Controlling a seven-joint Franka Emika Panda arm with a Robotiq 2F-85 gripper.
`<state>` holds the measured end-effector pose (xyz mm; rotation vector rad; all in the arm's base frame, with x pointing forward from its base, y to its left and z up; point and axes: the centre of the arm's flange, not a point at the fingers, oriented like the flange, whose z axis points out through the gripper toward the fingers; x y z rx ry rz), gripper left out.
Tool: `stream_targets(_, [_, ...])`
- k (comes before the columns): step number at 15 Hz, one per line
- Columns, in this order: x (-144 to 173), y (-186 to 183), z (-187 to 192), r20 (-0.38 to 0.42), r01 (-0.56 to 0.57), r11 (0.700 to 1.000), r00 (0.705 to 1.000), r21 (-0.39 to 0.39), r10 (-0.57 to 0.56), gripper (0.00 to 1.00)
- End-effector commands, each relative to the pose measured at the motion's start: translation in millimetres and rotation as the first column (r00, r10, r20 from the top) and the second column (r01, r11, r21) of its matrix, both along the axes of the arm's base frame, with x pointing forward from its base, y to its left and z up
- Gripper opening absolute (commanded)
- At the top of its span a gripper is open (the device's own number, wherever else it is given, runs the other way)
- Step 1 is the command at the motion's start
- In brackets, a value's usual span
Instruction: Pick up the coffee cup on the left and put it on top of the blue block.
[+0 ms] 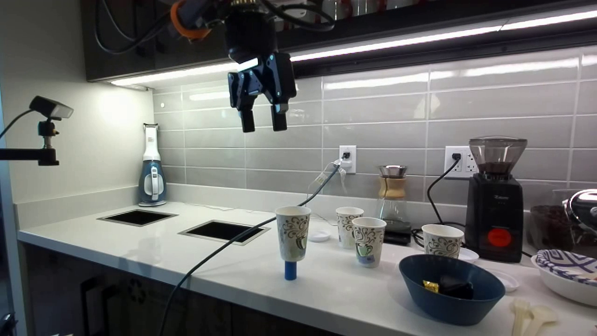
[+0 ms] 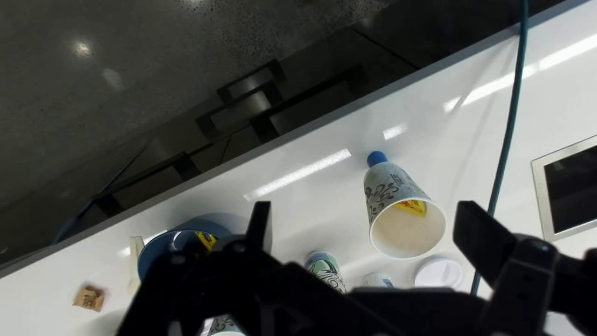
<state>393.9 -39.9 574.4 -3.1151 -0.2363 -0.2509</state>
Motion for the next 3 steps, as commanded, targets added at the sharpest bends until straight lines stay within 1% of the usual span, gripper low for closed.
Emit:
stream_targets(1, [0.0,0.2,-0.7,-0.001,-0.001,1.000,1.000,-0.001,0.001,1.00])
stream_targets(3, [0.0,0.1,-1.0,-0.002,-0.001,1.000,1.000,-0.001,0.001,1.00])
